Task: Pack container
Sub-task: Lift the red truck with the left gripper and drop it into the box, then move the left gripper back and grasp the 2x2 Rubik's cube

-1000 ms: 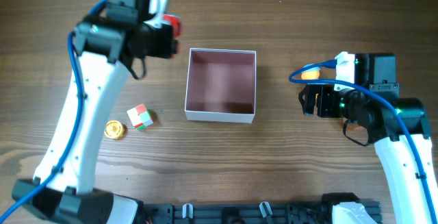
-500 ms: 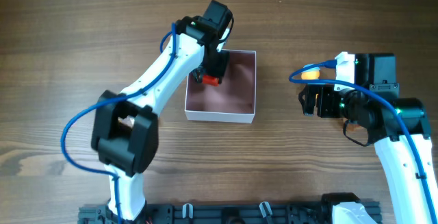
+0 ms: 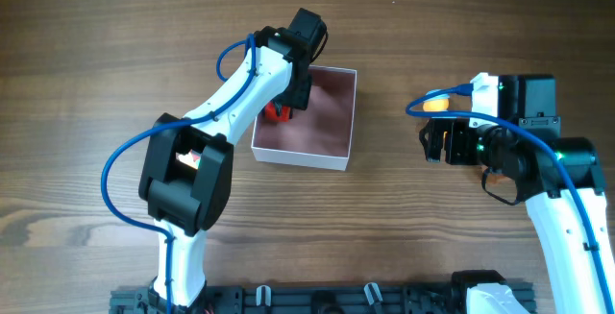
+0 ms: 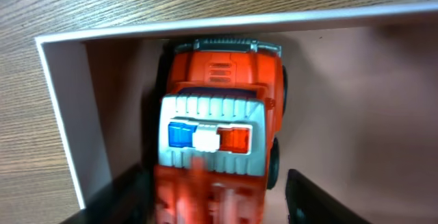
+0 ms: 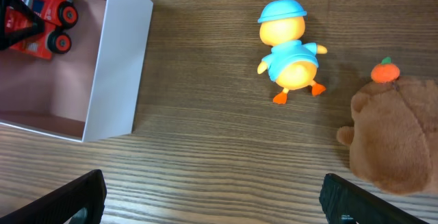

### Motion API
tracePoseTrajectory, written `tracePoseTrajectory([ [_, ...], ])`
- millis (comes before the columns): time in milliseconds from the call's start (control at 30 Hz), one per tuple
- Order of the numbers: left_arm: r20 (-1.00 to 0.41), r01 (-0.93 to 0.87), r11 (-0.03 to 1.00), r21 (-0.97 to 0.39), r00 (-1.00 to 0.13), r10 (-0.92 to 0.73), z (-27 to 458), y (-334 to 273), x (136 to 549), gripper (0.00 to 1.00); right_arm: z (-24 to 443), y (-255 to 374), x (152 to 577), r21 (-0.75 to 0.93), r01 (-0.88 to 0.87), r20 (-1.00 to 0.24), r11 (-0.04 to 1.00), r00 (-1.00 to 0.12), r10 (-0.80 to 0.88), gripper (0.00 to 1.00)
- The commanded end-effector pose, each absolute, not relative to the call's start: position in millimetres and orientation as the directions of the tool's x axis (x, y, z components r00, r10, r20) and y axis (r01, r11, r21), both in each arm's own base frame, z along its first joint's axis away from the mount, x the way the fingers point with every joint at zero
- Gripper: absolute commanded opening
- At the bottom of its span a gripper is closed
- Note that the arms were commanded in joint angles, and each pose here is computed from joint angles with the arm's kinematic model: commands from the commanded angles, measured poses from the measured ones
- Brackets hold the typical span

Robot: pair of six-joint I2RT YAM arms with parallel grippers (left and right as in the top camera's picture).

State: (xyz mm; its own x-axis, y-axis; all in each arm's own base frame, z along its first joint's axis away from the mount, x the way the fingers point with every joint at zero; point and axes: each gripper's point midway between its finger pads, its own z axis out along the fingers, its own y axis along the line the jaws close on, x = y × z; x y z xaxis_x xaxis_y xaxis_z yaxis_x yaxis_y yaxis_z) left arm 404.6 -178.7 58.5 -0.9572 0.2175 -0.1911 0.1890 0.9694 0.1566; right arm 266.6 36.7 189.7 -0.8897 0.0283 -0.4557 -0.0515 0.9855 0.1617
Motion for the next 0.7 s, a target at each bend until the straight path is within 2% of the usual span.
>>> tracePoseTrajectory([
  [0, -0.197, 0.173, 0.969, 0.174, -0.958, 0.206, 58, -175, 407, 0.71, 198, 34, 271, 0.153, -0.035, -0.474, 0.988, -0.88, 0.042, 1.0],
  [100, -0.2, 0.187, 0.967, 0.173, -0.955, 0.22, 64, -180, 402, 0.71, 198, 34, 271, 0.153, -0.035, -0.474, 0.988, -0.88, 0.042, 1.0],
  [133, -0.213, 0.192, 0.967, 0.169, -0.95, 0.226, 72, -183, 400, 0.74, 198, 34, 271, 0.153, -0.035, -0.474, 0.988, -0.88, 0.042, 1.0],
  [200, -0.265, 0.19, 0.97, 0.151, -0.938, 0.225, 99, -186, 398, 0.88, 197, 34, 271, 0.153, -0.035, -0.473, 0.988, -0.88, 0.042, 1.0],
  [233, -0.323, 0.167, 0.978, 0.129, -0.925, 0.201, 127, -185, 397, 1.0, 197, 34, 270, 0.153, -0.034, -0.472, 0.988, -0.881, 0.042, 1.0],
  [267, -0.36, 0.137, 0.984, 0.112, -0.918, 0.169, 145, -182, 395, 1.0, 197, 34, 270, 0.153, -0.034, -0.472, 0.988, -0.881, 0.043, 1.0],
  [367, -0.45, -0.038, 0.999, 0.017, -0.893, -0.026, 210, -149, 376, 1.0, 197, 34, 270, 0.153, -0.035, -0.472, 0.988, -0.881, 0.042, 1.0],
  [433, -0.433, -0.363, 0.928, -0.079, -0.826, -0.36, 243, -92, 344, 1.0, 197, 34, 271, 0.153, -0.034, -0.472, 0.988, -0.88, 0.042, 1.0],
  [500, -0.398, -0.581, 0.806, -0.114, -0.717, -0.573, 248, -53, 320, 1.0, 197, 34, 271, 0.153, -0.035, -0.474, 0.988, -0.88, 0.042, 1.0],
  [567, -0.373, -0.635, 0.768, -0.083, -0.695, -0.615, 232, -32, 304, 1.0, 197, 34, 271, 0.153, -0.035, -0.474, 0.988, -0.88, 0.042, 1.0],
  [667, -0.3, -0.656, 0.754, 0.03, -0.726, -0.619, 181, -13, 278, 1.0, 197, 34, 271, 0.153, -0.035, -0.474, 0.988, -0.88, 0.042, 1.0],
])
